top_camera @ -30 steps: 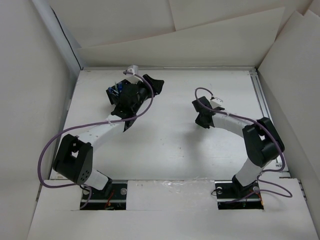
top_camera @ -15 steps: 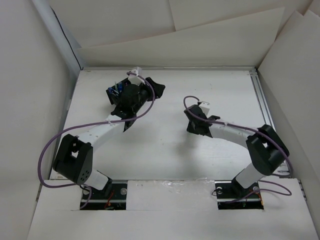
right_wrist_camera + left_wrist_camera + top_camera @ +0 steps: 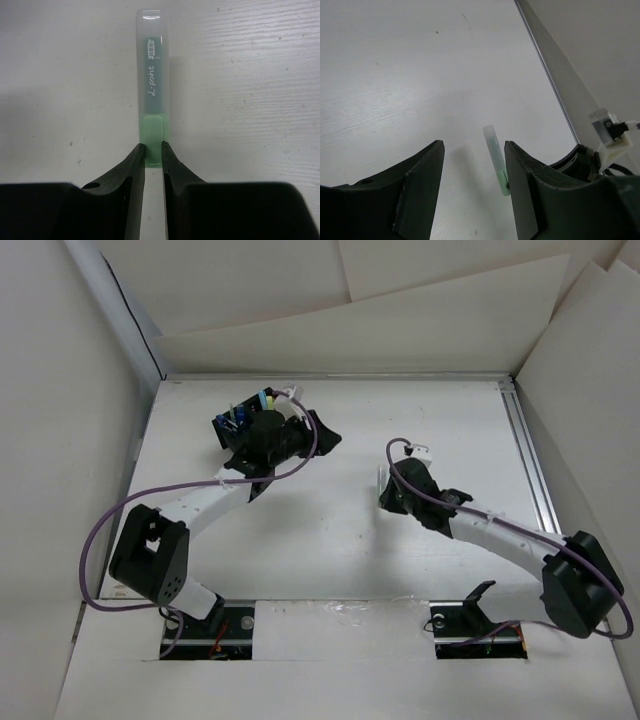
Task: Sort the stationery into containers
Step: Pick up the pen from the center of the board, then place the pen in the storage box.
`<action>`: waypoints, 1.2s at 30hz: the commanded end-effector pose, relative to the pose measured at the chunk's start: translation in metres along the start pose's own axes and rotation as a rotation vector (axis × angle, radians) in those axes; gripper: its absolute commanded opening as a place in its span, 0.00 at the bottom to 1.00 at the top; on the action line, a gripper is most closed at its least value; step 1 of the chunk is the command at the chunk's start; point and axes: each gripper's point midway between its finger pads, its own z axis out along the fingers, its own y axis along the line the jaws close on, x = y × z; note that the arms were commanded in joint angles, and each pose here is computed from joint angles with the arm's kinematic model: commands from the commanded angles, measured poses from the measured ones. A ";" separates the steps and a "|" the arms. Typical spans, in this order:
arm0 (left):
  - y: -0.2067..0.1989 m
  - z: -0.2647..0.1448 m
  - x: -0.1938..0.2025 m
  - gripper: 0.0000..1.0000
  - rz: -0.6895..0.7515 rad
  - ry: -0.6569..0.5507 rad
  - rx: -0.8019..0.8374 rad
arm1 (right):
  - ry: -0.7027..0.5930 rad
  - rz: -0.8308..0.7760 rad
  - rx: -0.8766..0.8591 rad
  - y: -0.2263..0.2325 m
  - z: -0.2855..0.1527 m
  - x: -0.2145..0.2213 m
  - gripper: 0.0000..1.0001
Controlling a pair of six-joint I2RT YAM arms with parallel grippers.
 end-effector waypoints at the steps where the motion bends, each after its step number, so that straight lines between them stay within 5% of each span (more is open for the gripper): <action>1: -0.026 0.002 0.018 0.48 -0.006 0.125 0.162 | -0.052 -0.034 -0.135 0.026 -0.018 -0.014 0.00; 10: -0.048 0.021 0.080 0.65 0.059 0.326 0.211 | -0.060 -0.078 -0.220 0.037 -0.030 -0.017 0.00; 18: -0.041 0.033 0.097 0.65 0.037 0.372 0.199 | -0.056 -0.086 -0.259 0.044 -0.034 -0.017 0.00; 21: -0.039 0.035 0.101 0.61 0.028 0.371 0.199 | -0.057 -0.084 -0.287 0.051 -0.037 -0.020 0.00; 24: -0.038 0.042 0.099 0.47 0.022 0.356 0.197 | -0.053 -0.093 -0.308 0.055 -0.039 -0.021 0.00; 33: -0.043 0.054 0.098 0.40 -0.009 0.336 0.233 | -0.036 -0.100 -0.362 0.067 -0.041 -0.017 0.00; 36: -0.043 0.056 0.104 0.22 -0.041 0.345 0.248 | -0.030 -0.101 -0.369 0.067 -0.041 -0.014 0.00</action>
